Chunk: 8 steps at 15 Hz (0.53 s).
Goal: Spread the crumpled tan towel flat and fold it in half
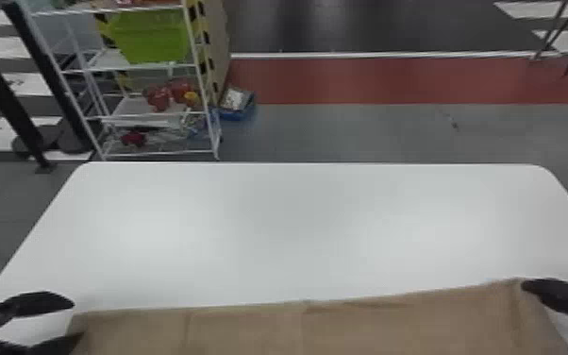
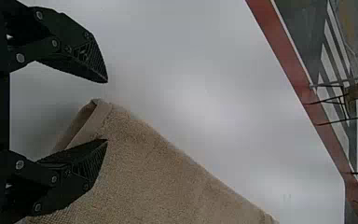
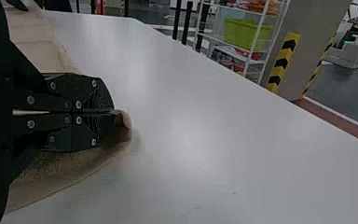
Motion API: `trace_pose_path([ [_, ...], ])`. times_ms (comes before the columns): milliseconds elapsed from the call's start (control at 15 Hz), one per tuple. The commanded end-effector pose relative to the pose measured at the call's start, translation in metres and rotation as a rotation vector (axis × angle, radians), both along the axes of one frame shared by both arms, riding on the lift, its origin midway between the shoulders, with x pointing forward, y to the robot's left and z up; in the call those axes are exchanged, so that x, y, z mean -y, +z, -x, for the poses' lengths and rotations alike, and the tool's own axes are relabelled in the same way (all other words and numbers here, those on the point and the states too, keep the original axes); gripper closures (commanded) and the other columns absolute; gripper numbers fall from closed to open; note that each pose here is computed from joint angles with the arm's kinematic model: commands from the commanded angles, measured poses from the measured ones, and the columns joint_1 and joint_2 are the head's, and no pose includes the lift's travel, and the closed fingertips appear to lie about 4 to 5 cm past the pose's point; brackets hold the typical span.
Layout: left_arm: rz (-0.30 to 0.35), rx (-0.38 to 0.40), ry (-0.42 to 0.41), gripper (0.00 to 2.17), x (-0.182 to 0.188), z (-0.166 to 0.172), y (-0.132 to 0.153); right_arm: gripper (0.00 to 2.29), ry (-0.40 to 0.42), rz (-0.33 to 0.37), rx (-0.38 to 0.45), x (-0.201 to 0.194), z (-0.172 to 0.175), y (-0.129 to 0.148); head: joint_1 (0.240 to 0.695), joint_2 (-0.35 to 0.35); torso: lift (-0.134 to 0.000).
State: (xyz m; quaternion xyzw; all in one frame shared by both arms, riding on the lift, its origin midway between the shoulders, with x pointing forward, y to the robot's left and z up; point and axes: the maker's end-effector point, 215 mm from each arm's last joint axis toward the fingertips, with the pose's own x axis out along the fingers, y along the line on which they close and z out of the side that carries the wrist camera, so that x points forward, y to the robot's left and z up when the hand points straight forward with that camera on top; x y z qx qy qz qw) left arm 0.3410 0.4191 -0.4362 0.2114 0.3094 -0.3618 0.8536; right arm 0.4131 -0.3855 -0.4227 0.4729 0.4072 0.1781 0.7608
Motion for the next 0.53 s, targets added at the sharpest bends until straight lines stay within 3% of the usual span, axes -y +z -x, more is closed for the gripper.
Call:
trace_pose_path([
  [0,0.001,-0.002,0.002,0.52,-0.001,0.001,-0.003,1.42,0.0,0.021,-0.026,0.003,0.004,-0.008,0.695,0.051,-0.123],
  [200,0.0,-0.006,-0.003,0.52,-0.001,0.001,-0.005,1.41,0.016,0.059,-0.066,0.002,0.012,-0.024,0.695,0.049,-0.123],
  [467,-0.004,-0.008,-0.006,0.52,-0.003,0.0,-0.004,1.41,-0.021,0.002,-0.014,0.008,-0.005,-0.001,0.695,0.048,-0.123],
])
